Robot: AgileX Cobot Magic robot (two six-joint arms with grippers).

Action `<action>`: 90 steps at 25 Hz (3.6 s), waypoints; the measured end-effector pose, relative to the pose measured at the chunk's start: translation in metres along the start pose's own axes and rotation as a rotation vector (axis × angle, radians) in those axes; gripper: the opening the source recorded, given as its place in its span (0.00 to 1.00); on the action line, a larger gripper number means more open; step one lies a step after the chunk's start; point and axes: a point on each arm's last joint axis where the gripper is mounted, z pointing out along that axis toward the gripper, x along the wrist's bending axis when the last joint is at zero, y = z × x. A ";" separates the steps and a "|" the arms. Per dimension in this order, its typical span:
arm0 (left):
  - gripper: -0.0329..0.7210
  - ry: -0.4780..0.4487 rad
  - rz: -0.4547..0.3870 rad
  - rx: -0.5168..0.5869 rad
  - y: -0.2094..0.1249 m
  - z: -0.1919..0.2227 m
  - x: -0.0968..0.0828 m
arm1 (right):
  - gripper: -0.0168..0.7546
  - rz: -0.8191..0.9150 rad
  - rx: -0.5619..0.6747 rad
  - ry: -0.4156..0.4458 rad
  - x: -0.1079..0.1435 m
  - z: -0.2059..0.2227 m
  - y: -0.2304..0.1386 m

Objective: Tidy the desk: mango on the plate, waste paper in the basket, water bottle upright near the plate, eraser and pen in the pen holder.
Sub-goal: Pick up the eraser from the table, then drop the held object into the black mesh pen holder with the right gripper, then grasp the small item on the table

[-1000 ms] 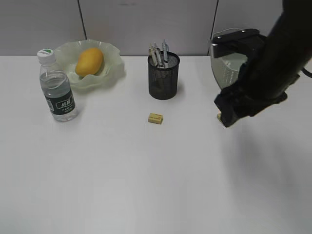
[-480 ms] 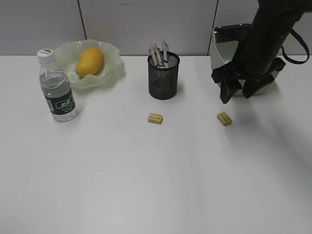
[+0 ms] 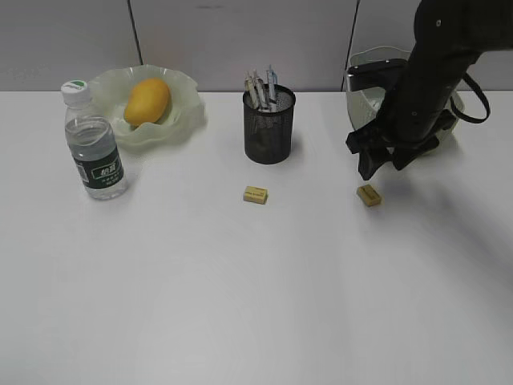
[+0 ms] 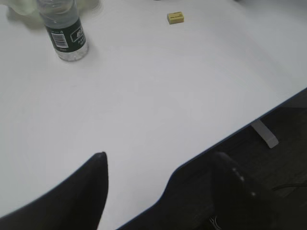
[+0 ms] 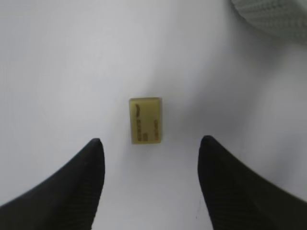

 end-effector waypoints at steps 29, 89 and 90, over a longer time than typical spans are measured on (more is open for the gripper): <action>0.72 0.000 0.000 0.000 0.000 0.000 0.000 | 0.30 -0.025 0.059 0.008 0.014 0.056 -0.003; 0.72 0.000 0.000 -0.001 0.000 0.000 0.000 | 0.77 -0.145 -0.256 0.089 0.080 -0.109 0.083; 0.72 0.000 0.000 -0.001 0.000 0.000 0.000 | 0.77 -0.144 -0.246 0.088 0.079 -0.118 0.080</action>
